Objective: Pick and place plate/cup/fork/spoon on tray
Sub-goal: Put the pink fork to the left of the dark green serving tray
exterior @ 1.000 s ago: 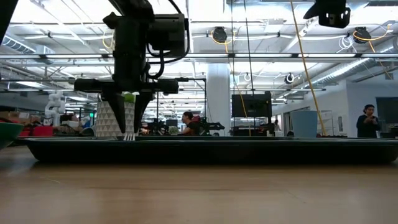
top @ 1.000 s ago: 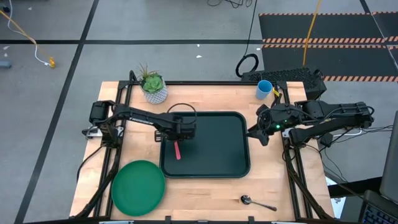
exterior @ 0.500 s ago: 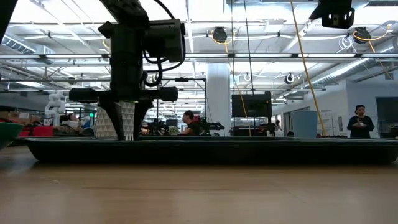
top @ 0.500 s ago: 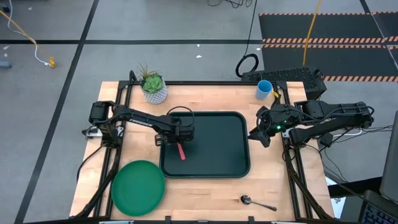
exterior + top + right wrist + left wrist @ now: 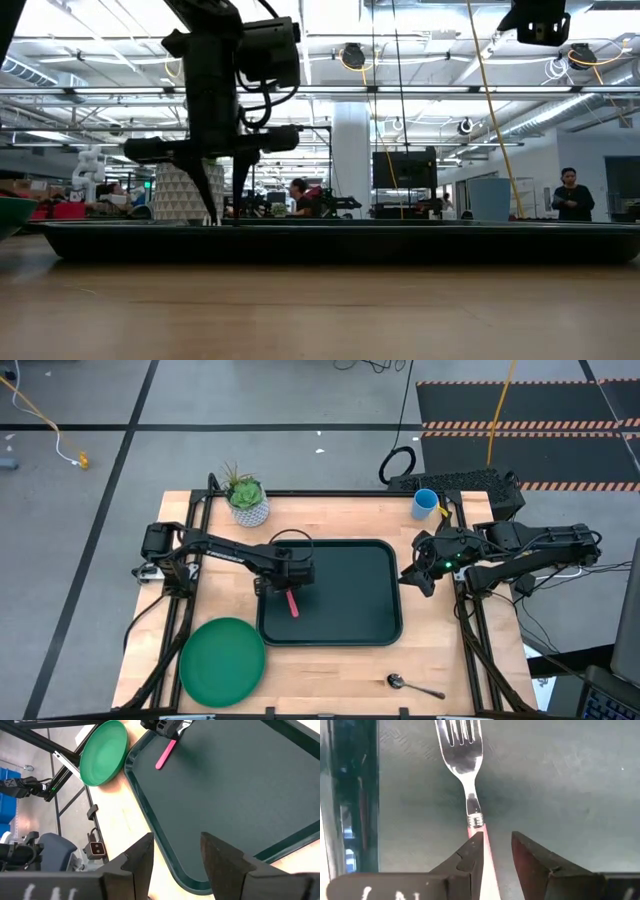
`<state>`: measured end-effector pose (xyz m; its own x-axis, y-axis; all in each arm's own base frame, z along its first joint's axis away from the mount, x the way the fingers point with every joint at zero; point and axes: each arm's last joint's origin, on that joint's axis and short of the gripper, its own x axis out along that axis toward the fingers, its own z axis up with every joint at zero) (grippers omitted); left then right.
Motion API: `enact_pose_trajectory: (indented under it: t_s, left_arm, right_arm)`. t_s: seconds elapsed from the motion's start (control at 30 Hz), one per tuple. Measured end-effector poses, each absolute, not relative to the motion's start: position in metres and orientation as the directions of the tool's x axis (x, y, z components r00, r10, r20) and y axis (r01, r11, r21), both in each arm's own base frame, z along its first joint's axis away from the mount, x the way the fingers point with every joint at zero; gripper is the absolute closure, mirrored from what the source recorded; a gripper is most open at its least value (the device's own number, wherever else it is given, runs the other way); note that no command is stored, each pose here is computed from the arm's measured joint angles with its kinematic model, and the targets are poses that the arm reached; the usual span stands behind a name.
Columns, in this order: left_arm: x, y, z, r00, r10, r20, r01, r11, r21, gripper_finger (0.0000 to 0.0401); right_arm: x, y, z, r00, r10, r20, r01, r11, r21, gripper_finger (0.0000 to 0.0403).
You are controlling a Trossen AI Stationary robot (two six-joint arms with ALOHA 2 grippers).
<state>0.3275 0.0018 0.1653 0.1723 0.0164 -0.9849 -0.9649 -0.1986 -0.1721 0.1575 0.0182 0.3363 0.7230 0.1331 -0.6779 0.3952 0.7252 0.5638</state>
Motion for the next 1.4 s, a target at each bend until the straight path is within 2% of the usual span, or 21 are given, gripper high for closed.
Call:
enact_pose_trajectory:
  t_s: [0.5,0.7,1.1,1.2,1.4]
  left_arm:
    - [0.327,0.003,0.154,0.126,0.051,-0.991,-0.965,-0.226,-0.134,0.0297]
    - [0.330,-0.001,0.142,0.095,0.017,-0.995,-0.971,-0.219,-0.096,0.0297]
    - [0.327,-0.006,0.145,0.083,0.014,-0.996,-0.983,-0.161,-0.084,0.0298]
    - [0.325,-0.007,0.145,0.073,0.005,-0.997,-0.987,-0.145,-0.073,0.0311]
    - [0.325,-0.007,0.146,0.071,-0.012,-0.997,-0.992,-0.108,-0.069,0.0362]
  right_arm:
    - [0.152,0.018,0.338,0.730,0.135,-0.670,0.390,0.722,0.571,0.0252]
    - [0.147,0.017,0.341,0.740,0.136,-0.659,0.383,0.721,0.578,0.0252]
    - [0.140,0.016,0.341,0.731,0.129,-0.670,0.393,0.722,0.569,0.0252]
    - [0.140,0.016,0.341,0.732,0.126,-0.670,0.394,0.723,0.567,0.0252]
    - [0.140,0.015,0.341,0.734,0.101,-0.672,0.408,0.725,0.554,0.0252]
